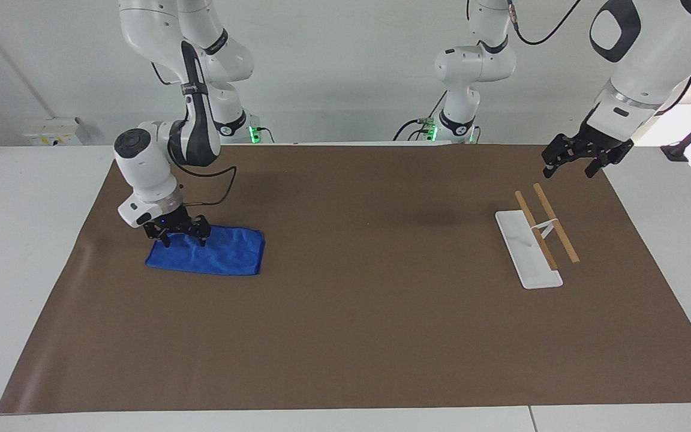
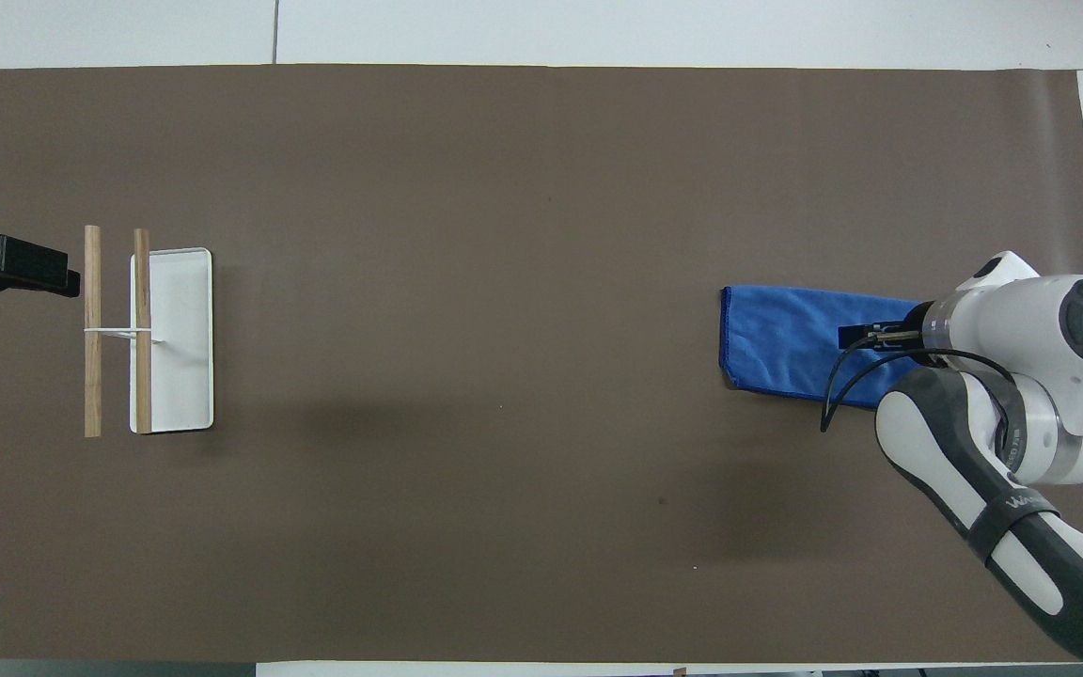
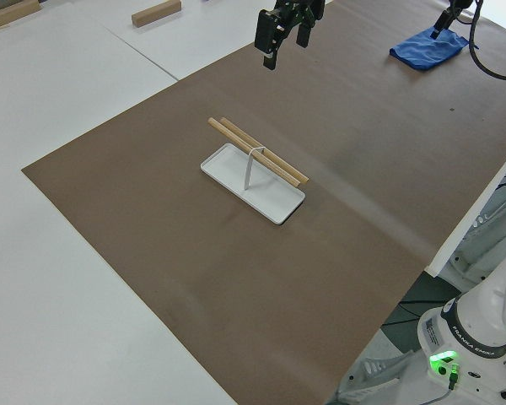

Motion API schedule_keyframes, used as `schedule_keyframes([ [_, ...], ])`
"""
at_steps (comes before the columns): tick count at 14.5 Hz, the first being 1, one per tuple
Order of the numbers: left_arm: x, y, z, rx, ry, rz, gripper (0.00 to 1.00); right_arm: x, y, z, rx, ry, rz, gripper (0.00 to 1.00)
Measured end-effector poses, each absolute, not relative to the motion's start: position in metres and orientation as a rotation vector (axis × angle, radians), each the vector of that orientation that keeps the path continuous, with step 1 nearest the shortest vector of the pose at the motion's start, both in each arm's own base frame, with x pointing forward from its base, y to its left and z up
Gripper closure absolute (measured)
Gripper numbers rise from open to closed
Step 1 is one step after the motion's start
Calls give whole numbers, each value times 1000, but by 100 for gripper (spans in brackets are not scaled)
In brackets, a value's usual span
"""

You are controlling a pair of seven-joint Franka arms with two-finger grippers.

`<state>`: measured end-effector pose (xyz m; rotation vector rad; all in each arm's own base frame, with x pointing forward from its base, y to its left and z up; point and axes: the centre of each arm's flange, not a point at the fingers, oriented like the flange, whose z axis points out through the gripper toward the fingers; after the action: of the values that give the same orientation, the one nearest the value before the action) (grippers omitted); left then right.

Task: Right arm passes towel to left arm to hang
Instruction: 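Reach the right gripper down and grasp the blue towel's near end, then lift the towel with the right gripper while the left gripper reaches forward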

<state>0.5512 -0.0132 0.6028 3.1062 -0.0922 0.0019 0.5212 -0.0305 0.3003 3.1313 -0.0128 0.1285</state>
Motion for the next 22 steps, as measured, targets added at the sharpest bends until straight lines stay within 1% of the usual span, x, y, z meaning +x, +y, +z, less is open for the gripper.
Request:
schedule_keyframes([
  [3, 551, -13, 603, 3106, -92, 2, 0, 521, -31, 288, 3143, -35, 104, 2],
  [5, 551, -13, 603, 3106, -92, 2, 0, 521, -31, 283, 3146, -40, 97, 26],
  [8, 551, -13, 603, 3106, -92, 2, 0, 523, -30, 288, 3145, -37, 114, 61],
  [10, 551, -13, 603, 3106, -92, 2, 0, 525, -29, 291, 3145, -33, 116, 81],
  [11, 551, -13, 603, 3106, -92, 2, 0, 527, -27, 294, 3147, -28, 100, 93],
  [12, 551, -13, 603, 3106, -92, 2, 0, 533, -26, 303, 3150, -23, 71, 95],
  [13, 551, -13, 603, 3106, -92, 2, 0, 542, -25, 318, 3153, -18, 38, 95],
  [16, 551, -13, 603, 3106, -92, 2, 0, 565, -12, 380, 3194, -16, -21, 95],
  [19, 551, -13, 603, 3106, -92, 2, 0, 572, 17, 436, 3337, -69, -18, 95],
  [22, 551, -13, 603, 3106, -92, 2, 0, 575, 62, 458, 3597, -217, 0, 95],
])
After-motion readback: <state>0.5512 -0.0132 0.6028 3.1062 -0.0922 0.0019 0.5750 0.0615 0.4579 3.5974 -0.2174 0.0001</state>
